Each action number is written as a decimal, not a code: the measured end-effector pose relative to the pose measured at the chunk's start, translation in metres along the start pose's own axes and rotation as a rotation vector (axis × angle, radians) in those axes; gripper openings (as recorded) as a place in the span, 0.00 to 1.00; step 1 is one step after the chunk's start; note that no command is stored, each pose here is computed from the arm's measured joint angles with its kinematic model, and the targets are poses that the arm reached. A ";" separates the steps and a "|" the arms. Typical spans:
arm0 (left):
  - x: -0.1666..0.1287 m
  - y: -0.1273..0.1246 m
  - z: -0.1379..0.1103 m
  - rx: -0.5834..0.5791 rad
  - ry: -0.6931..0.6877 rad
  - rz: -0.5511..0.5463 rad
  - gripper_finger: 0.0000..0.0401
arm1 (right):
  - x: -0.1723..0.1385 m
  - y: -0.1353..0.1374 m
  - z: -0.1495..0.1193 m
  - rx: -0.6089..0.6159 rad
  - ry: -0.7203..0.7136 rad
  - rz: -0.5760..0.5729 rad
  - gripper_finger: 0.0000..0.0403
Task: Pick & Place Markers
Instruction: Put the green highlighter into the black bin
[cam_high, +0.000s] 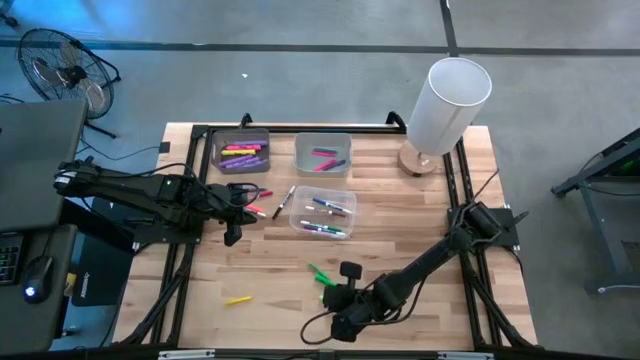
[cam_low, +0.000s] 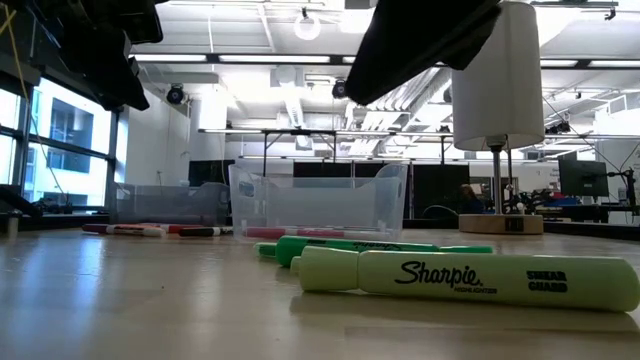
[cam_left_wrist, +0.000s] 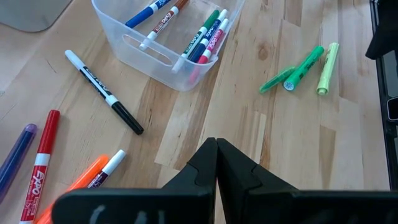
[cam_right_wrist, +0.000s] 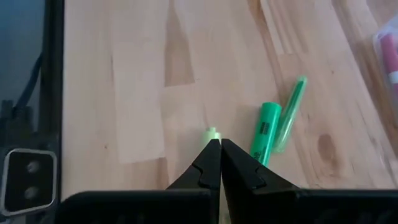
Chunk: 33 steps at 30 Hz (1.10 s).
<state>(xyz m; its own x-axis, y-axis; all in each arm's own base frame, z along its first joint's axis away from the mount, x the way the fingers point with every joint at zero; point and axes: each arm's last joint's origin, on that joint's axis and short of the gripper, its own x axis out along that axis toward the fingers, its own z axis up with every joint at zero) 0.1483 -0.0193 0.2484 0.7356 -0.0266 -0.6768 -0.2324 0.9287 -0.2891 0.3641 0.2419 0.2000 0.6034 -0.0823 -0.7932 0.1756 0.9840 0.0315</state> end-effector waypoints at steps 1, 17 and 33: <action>0.000 0.000 0.000 0.000 0.000 0.000 0.00 | 0.001 -0.002 0.001 0.004 0.000 -0.004 0.00; 0.000 0.000 0.000 0.000 0.001 0.000 0.00 | 0.031 -0.035 0.020 0.045 0.053 -0.033 0.01; 0.000 0.000 0.000 0.000 0.000 0.000 0.00 | 0.057 -0.042 0.007 0.107 0.176 -0.042 0.12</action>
<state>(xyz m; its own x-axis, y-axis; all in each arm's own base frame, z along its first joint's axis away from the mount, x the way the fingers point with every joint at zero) 0.1484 -0.0192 0.2483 0.7355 -0.0263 -0.6770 -0.2329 0.9285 -0.2891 0.3969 0.1950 0.1576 0.4505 -0.0849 -0.8888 0.2854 0.9569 0.0533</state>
